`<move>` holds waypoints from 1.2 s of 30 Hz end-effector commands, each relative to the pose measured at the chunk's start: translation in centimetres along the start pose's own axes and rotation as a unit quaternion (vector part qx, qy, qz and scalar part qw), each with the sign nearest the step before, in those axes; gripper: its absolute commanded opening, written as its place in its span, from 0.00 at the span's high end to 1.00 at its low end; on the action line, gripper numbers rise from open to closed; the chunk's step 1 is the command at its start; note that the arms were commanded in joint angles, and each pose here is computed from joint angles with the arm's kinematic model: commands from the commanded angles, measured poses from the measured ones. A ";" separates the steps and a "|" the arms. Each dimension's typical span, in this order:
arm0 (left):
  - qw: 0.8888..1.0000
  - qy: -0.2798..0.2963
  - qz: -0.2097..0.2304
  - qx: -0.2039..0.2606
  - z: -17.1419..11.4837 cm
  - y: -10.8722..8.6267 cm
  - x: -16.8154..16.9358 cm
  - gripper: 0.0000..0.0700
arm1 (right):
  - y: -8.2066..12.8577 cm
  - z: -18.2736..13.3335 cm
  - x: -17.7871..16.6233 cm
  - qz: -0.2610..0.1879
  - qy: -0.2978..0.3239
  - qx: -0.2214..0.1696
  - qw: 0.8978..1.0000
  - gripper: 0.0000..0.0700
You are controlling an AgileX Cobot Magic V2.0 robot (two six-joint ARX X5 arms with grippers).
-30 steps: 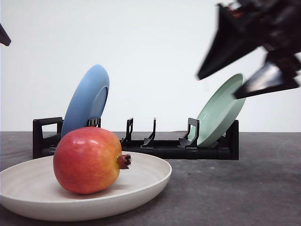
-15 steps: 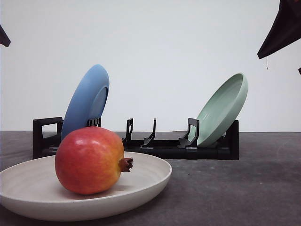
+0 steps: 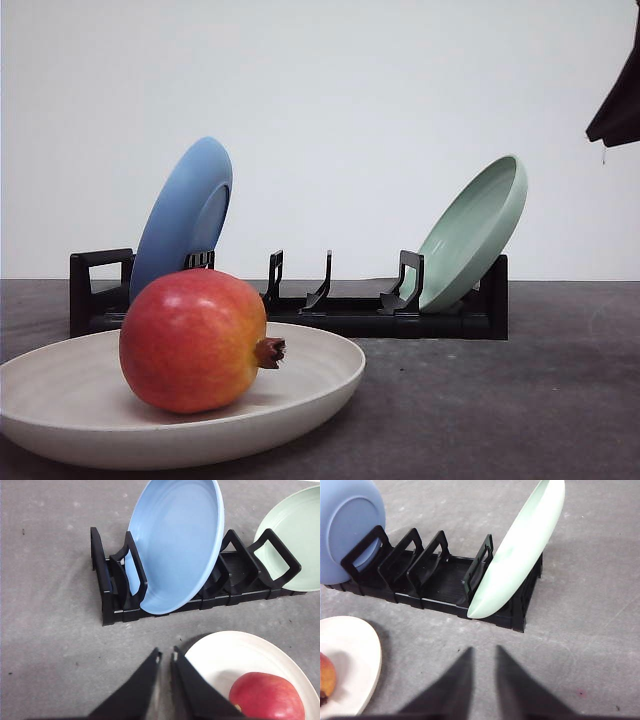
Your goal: Place pomegranate in white plate
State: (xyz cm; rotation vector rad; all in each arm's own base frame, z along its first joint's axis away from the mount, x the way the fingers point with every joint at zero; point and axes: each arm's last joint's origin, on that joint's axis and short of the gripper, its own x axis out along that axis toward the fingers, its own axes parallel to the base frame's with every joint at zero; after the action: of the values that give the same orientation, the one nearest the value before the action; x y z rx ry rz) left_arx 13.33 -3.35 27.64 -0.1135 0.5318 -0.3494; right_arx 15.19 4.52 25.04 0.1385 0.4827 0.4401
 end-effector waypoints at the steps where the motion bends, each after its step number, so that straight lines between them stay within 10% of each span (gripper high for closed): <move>1: 1.000 -0.008 -0.001 0.002 0.3 -0.1 0.0 1.00 | 0.0 0.1 0.1 0.001 -0.003 -0.001 1.000 0.98; 16: 1.000 -0.025 0.008 -0.001 -0.3 0.3 -0.6 1.00 | 0.0 0.1 0.1 0.001 -0.004 -0.001 1.000 0.98; 36: 0.985 -0.147 0.073 0.042 -11.0 3.3 1.0 1.00 | 0.0 0.1 0.1 0.001 -0.004 -0.001 1.000 0.98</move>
State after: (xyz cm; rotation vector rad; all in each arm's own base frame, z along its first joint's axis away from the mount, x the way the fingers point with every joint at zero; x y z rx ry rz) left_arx 9.46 -0.85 16.96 -0.0590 0.2525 -0.2104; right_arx 15.20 4.52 25.07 0.1385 0.4796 0.4404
